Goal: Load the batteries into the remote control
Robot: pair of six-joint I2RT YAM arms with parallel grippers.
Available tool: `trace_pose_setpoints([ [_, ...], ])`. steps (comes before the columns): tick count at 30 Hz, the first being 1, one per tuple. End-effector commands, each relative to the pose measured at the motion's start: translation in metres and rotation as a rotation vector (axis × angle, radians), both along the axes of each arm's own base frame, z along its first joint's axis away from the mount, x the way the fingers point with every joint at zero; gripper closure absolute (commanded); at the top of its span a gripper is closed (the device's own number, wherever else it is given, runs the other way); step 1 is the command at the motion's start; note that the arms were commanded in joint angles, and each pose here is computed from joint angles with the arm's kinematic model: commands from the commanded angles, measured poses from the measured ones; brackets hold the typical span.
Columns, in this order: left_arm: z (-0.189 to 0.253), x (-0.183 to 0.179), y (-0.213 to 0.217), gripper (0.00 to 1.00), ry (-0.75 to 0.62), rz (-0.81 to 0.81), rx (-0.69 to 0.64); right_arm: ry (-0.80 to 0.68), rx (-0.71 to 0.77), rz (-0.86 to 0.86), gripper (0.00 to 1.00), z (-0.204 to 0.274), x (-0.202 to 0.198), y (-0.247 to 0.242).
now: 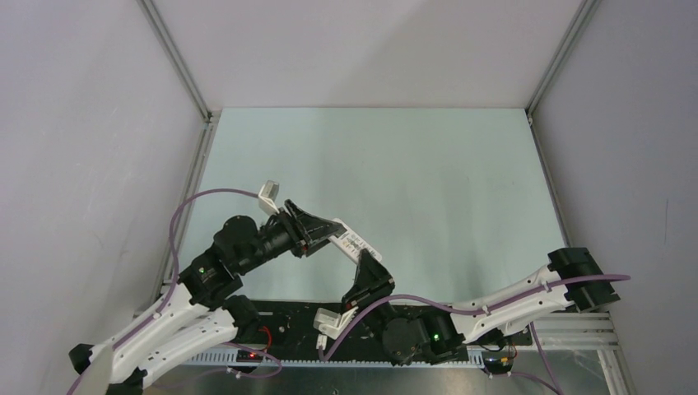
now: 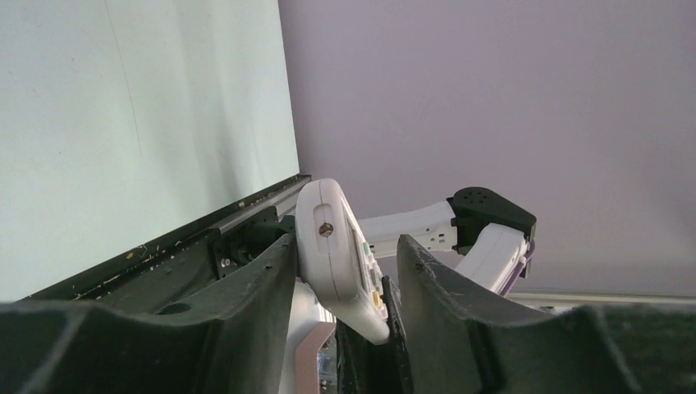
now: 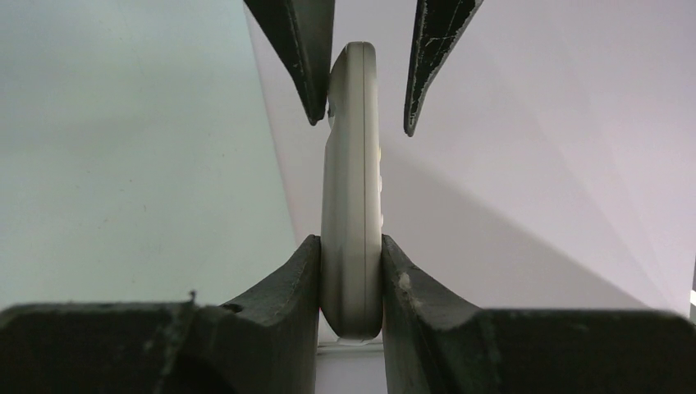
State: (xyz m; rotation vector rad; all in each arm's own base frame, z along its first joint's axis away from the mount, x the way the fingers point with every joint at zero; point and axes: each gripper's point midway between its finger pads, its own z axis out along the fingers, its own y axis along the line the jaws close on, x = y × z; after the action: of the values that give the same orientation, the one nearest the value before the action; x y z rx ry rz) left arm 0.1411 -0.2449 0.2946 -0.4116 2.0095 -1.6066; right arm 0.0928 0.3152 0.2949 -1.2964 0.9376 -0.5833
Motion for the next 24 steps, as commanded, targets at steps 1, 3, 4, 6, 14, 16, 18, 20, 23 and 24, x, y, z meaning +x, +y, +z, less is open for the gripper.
trace_pose_setpoints([
  [1, 0.019, -0.004, -0.001, 0.5, -0.03, -0.017, -0.034, 0.025, 0.04, -0.011, 1.0, 0.008, -0.002, -0.002],
  [3, 0.019, -0.004, -0.001, 0.54, -0.03, -0.018, -0.034, 0.026, 0.041, -0.008, 1.0, 0.008, -0.002, -0.002],
  [4, 0.018, -0.004, -0.002, 0.58, -0.029, -0.022, -0.032, 0.026, 0.041, -0.004, 1.0, 0.008, -0.002, -0.002],
  [6, 0.018, -0.004, -0.002, 0.61, -0.036, -0.026, -0.027, 0.029, 0.046, 0.004, 1.0, 0.009, -0.002, -0.001],
  [14, 0.021, -0.006, -0.001, 0.59, -0.069, -0.034, -0.021, 0.018, 0.032, 0.019, 1.0, 0.008, -0.004, 0.004],
  [16, 0.02, -0.006, -0.001, 0.57, -0.065, -0.034, -0.018, 0.012, 0.026, 0.022, 1.0, 0.008, -0.004, 0.005],
  [18, 0.018, -0.006, -0.002, 0.56, -0.06, -0.035, -0.018, 0.007, 0.021, 0.022, 1.0, 0.008, -0.005, 0.006],
  [20, 0.016, -0.005, -0.002, 0.57, -0.051, -0.034, -0.017, 0.005, 0.019, 0.024, 1.0, 0.008, -0.006, 0.007],
  [23, 0.013, -0.003, -0.003, 0.67, -0.037, -0.027, -0.016, 0.007, 0.02, 0.03, 1.0, 0.006, -0.009, 0.009],
  [24, 0.013, -0.003, -0.003, 0.71, -0.036, -0.028, -0.015, 0.009, 0.023, 0.032, 1.0, 0.006, -0.01, 0.009],
])
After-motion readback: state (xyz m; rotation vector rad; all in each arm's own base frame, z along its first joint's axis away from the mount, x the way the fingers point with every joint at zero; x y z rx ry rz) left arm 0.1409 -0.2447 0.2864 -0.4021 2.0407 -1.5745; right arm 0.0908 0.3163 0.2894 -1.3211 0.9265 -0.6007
